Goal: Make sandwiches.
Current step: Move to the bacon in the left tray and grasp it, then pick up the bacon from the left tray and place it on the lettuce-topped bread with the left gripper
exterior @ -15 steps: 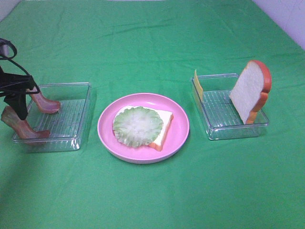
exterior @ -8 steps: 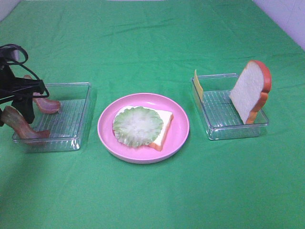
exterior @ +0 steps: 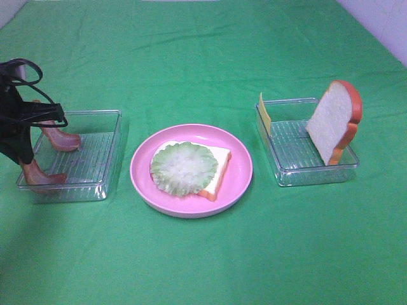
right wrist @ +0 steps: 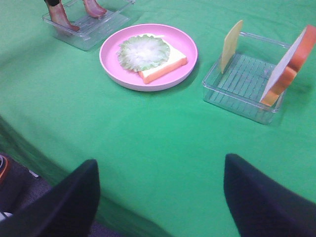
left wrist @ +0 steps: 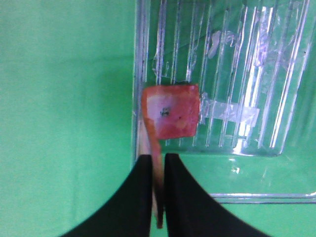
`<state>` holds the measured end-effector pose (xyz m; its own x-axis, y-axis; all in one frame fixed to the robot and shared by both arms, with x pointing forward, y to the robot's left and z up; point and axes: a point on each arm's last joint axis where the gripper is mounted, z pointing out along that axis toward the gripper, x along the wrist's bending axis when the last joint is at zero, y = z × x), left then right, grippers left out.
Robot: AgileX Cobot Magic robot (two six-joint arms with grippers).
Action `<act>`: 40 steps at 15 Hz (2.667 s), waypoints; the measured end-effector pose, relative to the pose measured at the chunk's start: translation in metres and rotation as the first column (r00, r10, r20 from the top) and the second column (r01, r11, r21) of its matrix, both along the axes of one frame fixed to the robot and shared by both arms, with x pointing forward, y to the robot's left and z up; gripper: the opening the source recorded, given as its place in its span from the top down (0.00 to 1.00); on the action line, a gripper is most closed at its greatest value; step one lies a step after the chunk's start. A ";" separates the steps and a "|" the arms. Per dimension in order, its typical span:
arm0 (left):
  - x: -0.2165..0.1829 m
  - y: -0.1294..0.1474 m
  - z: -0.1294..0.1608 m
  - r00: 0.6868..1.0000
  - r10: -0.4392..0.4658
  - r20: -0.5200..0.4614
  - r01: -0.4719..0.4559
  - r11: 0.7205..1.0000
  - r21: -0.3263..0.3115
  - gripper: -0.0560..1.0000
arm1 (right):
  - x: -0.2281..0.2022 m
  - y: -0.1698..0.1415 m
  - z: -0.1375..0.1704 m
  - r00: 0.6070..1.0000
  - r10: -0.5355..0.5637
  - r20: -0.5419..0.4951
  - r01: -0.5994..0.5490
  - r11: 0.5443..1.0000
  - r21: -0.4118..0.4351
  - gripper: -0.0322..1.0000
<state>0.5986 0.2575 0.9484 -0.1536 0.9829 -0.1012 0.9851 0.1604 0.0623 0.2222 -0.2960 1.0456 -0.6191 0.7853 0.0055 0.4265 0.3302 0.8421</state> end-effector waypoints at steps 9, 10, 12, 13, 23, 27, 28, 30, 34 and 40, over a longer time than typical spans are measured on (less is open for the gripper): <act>-0.007 -0.003 0.039 0.994 0.020 0.107 -0.014 0.999 -0.050 0.95 | 0.000 0.000 0.000 1.000 0.000 0.000 0.000 1.000 0.000 0.32; -0.010 -0.005 0.050 0.990 0.020 0.140 -0.009 0.996 -0.083 0.95 | 0.000 0.000 0.000 1.000 0.000 0.000 0.000 1.000 0.000 0.32; -0.015 -0.018 0.075 0.975 0.024 0.223 0.031 0.969 -0.244 0.95 | 0.000 0.000 0.000 1.000 0.000 0.000 0.000 1.000 0.000 0.32; -0.014 -0.026 0.079 0.967 0.013 0.256 0.066 0.952 -0.300 0.95 | 0.000 0.000 0.000 1.000 0.000 0.000 0.000 1.000 0.000 0.32; -0.019 -0.173 0.039 0.933 -0.080 0.350 0.292 0.734 -0.613 0.95 | 0.000 0.000 0.000 1.000 0.000 0.000 0.000 1.000 0.000 0.32; -0.013 -0.180 -0.007 0.935 -0.159 0.317 0.320 0.765 -0.559 0.95 | 0.000 0.000 0.000 1.000 0.000 0.000 0.000 1.000 0.000 0.32; -0.012 -0.177 -0.009 0.923 -0.192 0.334 0.350 0.781 -0.518 0.95 | 0.000 0.000 0.000 1.000 0.000 0.000 0.000 1.000 0.000 0.32; -0.009 -0.168 -0.013 0.913 -0.223 0.341 0.370 0.807 -0.461 0.95 | 0.000 0.000 0.000 1.000 0.000 0.000 0.000 1.000 0.000 0.32; -0.005 -0.155 -0.018 0.918 -0.234 0.318 0.349 0.860 -0.372 0.95 | 0.000 0.000 0.000 1.000 0.000 0.000 0.000 1.000 0.000 0.32; -0.006 -0.149 0.002 0.899 -0.243 0.363 0.365 0.876 -0.317 0.33 | 0.000 0.000 0.000 1.000 0.000 0.000 0.000 1.000 0.000 0.32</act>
